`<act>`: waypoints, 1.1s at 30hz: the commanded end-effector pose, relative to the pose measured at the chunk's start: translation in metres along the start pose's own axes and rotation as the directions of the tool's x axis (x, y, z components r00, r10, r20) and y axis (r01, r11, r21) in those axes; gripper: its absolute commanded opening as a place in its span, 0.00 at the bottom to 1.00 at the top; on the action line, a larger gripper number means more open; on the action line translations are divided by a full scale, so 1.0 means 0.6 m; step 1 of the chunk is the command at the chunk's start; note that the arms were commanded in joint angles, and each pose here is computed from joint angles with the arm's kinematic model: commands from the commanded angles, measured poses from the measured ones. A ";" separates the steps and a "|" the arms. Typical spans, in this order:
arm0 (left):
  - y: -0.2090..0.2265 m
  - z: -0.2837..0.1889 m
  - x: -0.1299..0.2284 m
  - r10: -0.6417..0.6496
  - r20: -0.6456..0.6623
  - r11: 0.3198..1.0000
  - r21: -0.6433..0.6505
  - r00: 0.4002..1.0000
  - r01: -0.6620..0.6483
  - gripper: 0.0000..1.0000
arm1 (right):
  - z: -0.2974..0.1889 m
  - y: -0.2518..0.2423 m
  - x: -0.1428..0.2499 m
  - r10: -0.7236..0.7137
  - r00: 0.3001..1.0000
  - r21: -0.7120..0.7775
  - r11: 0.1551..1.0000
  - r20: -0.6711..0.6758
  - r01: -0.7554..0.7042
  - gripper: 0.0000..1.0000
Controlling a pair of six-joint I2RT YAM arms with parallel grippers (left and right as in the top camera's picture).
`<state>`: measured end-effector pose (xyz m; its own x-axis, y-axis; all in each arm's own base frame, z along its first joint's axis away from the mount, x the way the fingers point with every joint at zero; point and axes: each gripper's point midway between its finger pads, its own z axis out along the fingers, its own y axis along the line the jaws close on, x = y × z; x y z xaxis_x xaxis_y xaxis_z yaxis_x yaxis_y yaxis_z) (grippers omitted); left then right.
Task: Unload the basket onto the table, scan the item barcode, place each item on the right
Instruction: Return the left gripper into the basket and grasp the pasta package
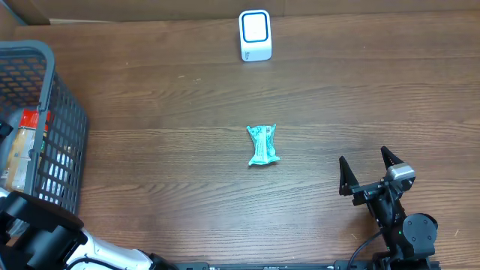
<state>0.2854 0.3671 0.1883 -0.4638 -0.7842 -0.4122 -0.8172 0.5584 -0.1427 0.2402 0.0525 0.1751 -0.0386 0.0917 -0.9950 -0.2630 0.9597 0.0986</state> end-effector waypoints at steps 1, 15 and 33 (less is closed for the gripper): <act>-0.001 0.026 0.004 0.153 0.018 0.988 0.005 0.988 -0.153 1.00 | 0.000 0.000 0.002 -0.002 1.000 0.001 1.000 0.006 0.002 1.00; -0.001 0.105 -0.005 0.580 0.114 0.815 -0.058 0.807 -0.577 1.00 | 0.000 0.000 0.002 -0.002 1.000 0.001 1.000 0.006 0.002 1.00; 0.037 0.242 0.041 0.677 -0.030 0.733 -0.059 0.735 -0.678 1.00 | 0.000 0.000 0.002 -0.002 1.000 0.001 1.000 0.006 0.002 1.00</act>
<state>0.3088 0.4012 0.0640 -0.8803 -0.2183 -0.4213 -0.3315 0.9182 0.2168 0.2402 0.0525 0.1752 -0.0381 0.0914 -0.9951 -0.2630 0.9598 0.0982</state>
